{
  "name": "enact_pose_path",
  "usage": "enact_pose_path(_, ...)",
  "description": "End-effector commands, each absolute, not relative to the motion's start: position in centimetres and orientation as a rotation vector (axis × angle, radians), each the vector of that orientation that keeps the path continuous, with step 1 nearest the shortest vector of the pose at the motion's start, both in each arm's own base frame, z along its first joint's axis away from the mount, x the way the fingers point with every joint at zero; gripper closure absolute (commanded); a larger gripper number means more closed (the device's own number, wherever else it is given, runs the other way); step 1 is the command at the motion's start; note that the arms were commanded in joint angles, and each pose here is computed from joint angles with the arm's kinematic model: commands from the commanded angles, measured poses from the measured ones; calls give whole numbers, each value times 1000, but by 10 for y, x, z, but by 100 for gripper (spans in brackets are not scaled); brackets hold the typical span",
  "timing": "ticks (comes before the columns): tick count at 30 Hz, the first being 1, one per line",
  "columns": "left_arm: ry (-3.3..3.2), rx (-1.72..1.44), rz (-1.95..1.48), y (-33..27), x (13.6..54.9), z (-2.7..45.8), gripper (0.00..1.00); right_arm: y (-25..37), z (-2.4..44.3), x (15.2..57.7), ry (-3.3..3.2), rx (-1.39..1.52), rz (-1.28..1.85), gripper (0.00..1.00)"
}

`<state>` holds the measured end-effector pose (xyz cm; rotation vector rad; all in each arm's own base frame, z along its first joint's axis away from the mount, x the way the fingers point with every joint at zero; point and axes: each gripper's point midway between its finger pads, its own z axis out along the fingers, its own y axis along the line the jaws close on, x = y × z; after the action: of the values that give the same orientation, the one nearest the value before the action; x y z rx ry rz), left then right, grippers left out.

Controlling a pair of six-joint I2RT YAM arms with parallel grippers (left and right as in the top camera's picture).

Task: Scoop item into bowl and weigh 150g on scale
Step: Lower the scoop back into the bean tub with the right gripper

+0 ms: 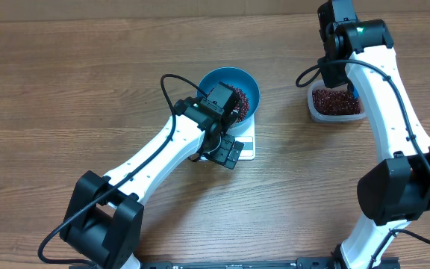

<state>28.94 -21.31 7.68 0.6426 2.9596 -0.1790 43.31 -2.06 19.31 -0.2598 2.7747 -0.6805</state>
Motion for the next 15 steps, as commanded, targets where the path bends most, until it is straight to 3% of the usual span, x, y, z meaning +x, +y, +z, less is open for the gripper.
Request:
enact_pose_path(1,2947,674,-184,-216,292,78,1,-28,223,439,2675,-182,-712,96)
enact_pose_path(11,2955,618,-192,-217,293,78,1,0,217,451,2669,-151,-462,96)
enact_pose_path(15,2981,572,-181,-208,294,93,0,12,245,466,2572,-148,-417,97)
